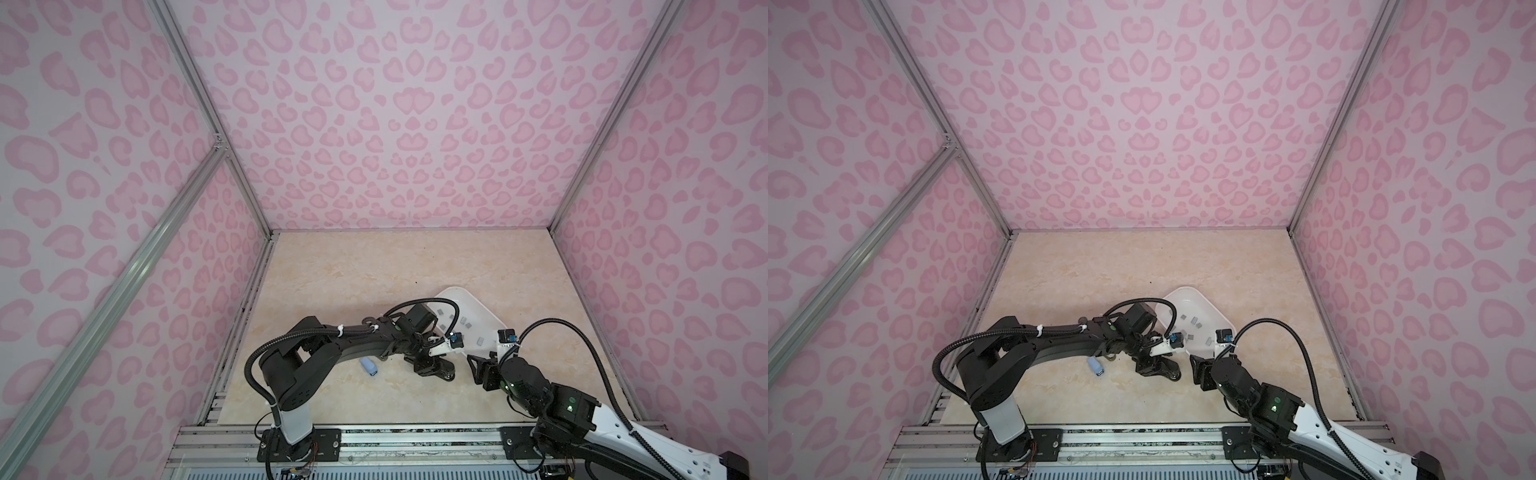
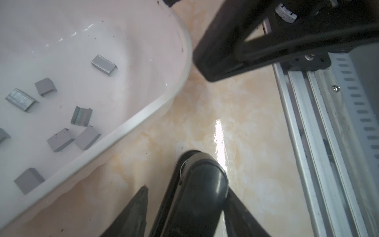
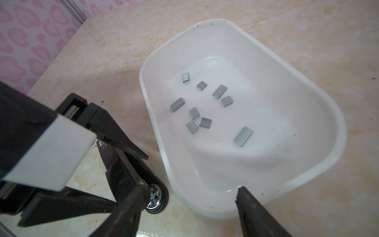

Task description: Load the staples into the stapler

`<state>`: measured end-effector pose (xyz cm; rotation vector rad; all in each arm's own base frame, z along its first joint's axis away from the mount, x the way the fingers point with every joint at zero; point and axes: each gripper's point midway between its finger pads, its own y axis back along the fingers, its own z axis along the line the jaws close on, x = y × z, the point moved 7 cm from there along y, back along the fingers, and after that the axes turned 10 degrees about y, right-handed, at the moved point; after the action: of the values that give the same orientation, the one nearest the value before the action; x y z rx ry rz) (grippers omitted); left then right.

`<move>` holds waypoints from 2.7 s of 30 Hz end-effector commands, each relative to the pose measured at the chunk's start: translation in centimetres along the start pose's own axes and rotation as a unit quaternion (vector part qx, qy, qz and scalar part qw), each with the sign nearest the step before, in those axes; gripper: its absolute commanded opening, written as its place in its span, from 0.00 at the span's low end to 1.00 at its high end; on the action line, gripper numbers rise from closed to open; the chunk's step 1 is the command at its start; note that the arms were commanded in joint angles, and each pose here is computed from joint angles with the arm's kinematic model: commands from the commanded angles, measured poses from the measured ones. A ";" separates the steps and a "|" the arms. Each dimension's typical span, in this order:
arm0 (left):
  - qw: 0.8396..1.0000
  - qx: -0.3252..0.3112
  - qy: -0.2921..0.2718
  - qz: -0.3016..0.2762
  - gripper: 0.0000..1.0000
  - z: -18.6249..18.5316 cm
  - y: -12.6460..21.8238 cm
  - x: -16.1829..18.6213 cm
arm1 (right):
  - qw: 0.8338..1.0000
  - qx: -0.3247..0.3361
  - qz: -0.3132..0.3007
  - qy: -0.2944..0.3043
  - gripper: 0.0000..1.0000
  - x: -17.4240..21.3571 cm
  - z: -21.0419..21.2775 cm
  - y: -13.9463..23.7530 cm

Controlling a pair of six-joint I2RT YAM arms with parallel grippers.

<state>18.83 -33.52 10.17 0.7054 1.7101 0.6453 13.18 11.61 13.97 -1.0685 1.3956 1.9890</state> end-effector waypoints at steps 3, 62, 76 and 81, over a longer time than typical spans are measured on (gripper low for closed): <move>1.000 0.010 -0.006 0.004 0.55 0.1 -0.4 -0.2 | 1.000 -0.004 -0.001 0.000 0.73 -0.2 0.1 0.1; 0.957 -0.131 -0.007 -0.258 0.04 -4.6 16.8 -5.1 | 0.960 -0.211 -0.066 -0.174 0.44 -9.1 8.0 -1.0; 0.952 -0.129 -0.024 -0.276 0.04 -5.6 17.3 -5.0 | 0.943 -0.249 -0.048 -0.216 0.30 -9.0 9.1 -1.8; 0.949 -0.146 -0.017 -0.280 0.04 -5.3 17.6 -5.0 | 0.940 -0.249 -0.039 -0.229 0.26 -8.5 9.1 -2.1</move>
<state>16.53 -25.49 25.53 0.0957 1.6823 0.5286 16.84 21.13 21.51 -0.7890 0.6362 2.3760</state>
